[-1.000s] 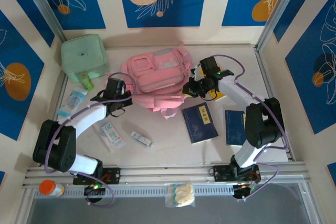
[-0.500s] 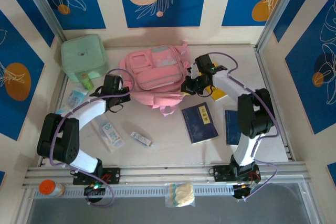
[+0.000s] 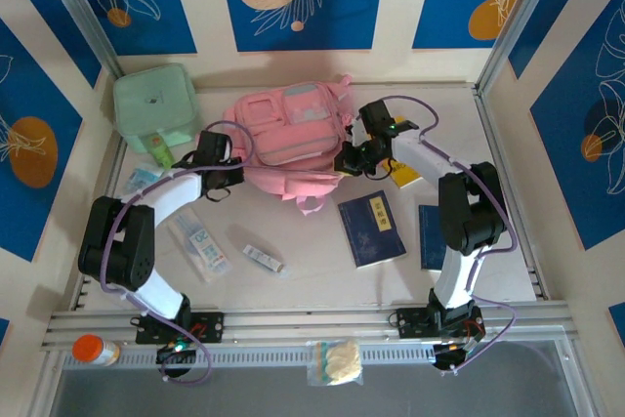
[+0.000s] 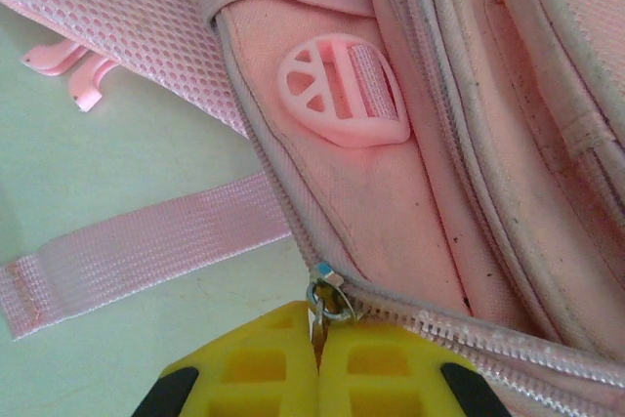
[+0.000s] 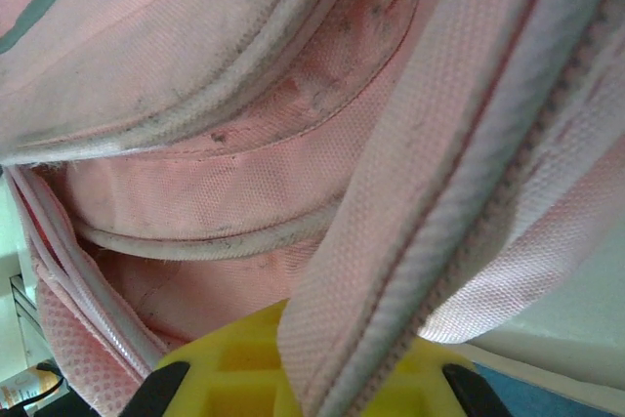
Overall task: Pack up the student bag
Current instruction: Unzip the student bag at the top-center of the table, then rotate the book at the top-right of the table.
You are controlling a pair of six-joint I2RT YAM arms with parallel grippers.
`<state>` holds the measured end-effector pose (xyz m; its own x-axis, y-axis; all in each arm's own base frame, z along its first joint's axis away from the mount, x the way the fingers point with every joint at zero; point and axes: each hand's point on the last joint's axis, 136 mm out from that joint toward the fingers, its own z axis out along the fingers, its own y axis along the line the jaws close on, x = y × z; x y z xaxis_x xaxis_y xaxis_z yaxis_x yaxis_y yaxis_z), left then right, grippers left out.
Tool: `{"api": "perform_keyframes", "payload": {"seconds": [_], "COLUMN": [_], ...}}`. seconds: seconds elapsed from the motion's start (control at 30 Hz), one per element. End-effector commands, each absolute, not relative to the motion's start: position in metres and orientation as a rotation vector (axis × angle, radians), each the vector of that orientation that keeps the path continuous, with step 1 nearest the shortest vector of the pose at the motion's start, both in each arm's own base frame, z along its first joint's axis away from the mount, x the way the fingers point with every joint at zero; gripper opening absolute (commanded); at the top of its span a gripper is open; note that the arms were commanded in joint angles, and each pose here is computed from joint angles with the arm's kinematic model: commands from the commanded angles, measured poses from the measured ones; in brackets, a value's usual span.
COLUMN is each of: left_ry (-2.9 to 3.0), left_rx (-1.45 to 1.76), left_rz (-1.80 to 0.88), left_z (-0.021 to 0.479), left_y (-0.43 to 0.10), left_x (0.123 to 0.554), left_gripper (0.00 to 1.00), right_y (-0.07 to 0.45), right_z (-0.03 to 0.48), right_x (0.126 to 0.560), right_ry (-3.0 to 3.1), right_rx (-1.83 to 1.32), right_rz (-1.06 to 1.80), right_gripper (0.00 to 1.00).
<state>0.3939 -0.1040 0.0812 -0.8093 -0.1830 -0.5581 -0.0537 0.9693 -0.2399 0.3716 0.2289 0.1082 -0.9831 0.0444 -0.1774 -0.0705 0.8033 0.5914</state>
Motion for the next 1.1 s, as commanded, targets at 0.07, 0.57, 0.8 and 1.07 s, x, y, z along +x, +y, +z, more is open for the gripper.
{"api": "perform_keyframes", "payload": {"seconds": [0.07, 0.57, 0.8, 1.07], "left_ry": [2.492, 2.414, 2.376, 2.371], "left_rx": [-0.266, -0.181, -0.018, 0.143], "left_rz": [-0.136, -0.483, -0.673, -0.787], "left_z": [0.103, 0.153, 0.171, 0.173], "left_y": [-0.069, -0.138, -0.222, -0.309], "left_x": [0.392, 0.331, 0.309, 0.300], "left_gripper": [0.25, 0.52, 0.57, 0.61], "right_y": [0.235, 0.114, 0.047, -0.011], "right_z": [0.121, 0.160, 0.156, 0.129], "right_x": [0.367, 0.371, 0.408, 0.448], "right_ry": [2.773, 2.642, 2.534, 2.522], "right_rx": [-0.002, 0.377, 0.578, 0.764], "right_rz": [0.981, 0.607, 0.466, 0.384], "right_gripper": [0.34, 0.89, 0.93, 0.93]}}
